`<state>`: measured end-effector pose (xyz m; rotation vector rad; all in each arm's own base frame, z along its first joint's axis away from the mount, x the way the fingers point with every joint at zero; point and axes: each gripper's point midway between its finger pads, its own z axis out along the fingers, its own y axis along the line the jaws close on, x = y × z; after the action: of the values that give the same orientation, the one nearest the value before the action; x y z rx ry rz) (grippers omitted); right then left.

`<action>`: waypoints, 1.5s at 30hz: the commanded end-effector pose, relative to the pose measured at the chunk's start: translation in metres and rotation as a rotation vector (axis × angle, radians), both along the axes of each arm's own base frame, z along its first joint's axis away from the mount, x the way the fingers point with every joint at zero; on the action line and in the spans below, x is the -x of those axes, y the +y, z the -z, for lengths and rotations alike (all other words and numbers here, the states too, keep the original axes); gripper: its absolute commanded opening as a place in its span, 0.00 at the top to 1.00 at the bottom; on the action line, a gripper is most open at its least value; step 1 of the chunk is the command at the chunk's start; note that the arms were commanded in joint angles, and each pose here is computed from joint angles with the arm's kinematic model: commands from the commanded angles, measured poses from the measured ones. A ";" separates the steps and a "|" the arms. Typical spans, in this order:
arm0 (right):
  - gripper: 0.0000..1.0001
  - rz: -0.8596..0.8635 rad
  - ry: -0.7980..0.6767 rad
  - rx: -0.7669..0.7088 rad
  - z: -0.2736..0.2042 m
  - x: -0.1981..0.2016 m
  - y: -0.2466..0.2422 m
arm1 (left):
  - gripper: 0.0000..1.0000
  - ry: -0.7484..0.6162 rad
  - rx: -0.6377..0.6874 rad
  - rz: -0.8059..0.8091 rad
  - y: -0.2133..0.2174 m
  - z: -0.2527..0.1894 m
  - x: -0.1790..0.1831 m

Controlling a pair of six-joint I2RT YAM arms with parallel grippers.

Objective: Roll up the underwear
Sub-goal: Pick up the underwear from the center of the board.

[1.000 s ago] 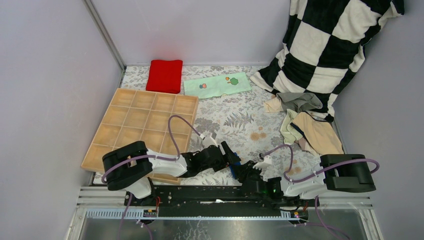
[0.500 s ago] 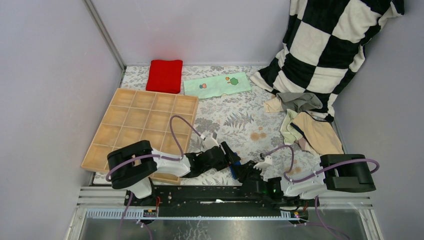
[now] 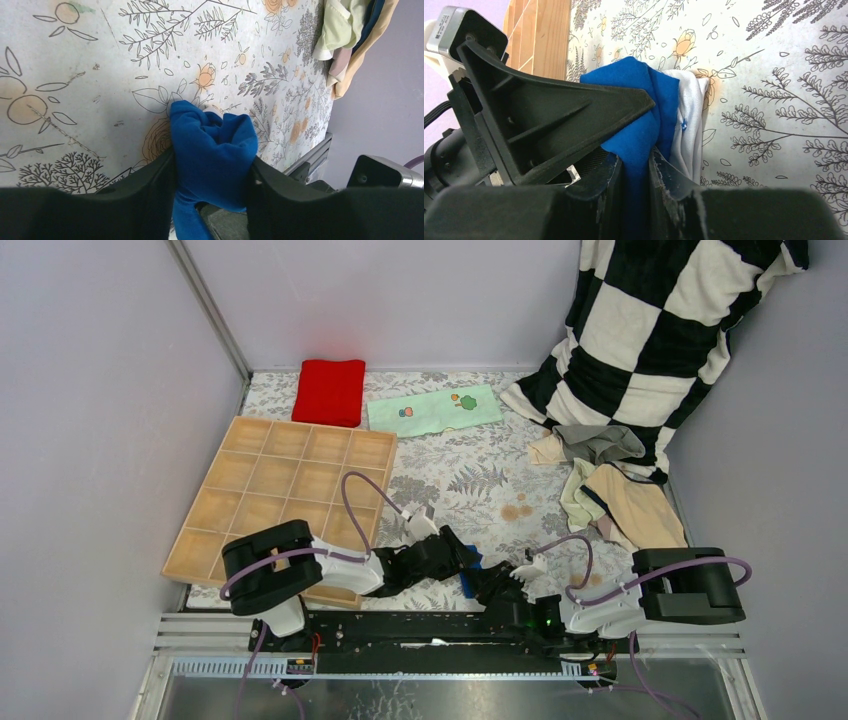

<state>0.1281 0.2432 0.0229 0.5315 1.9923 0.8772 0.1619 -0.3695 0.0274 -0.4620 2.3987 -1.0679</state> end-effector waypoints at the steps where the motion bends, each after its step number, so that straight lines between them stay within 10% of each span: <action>1: 1.00 -0.094 0.142 0.234 0.058 0.024 -0.036 | 0.52 0.022 -0.108 0.039 0.019 0.037 0.015; 6: 0.98 -0.098 0.134 0.258 0.058 0.024 -0.039 | 0.69 -0.006 -0.099 0.067 0.017 0.033 0.015; 12: 0.73 -0.124 0.081 0.291 0.041 0.020 -0.040 | 1.00 -0.020 -0.147 0.075 0.023 0.036 0.014; 29: 0.30 -0.155 -0.034 0.327 -0.004 0.011 -0.055 | 1.00 -0.113 -0.239 0.102 0.039 0.026 0.005; 45: 0.12 -0.325 -0.241 0.093 -0.085 0.017 -0.010 | 1.00 -0.439 0.001 0.304 0.034 -0.058 0.012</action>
<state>0.1111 0.2230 0.0869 0.1179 1.9862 0.9348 0.1498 -0.3326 0.0531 -0.0039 2.2586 -1.0823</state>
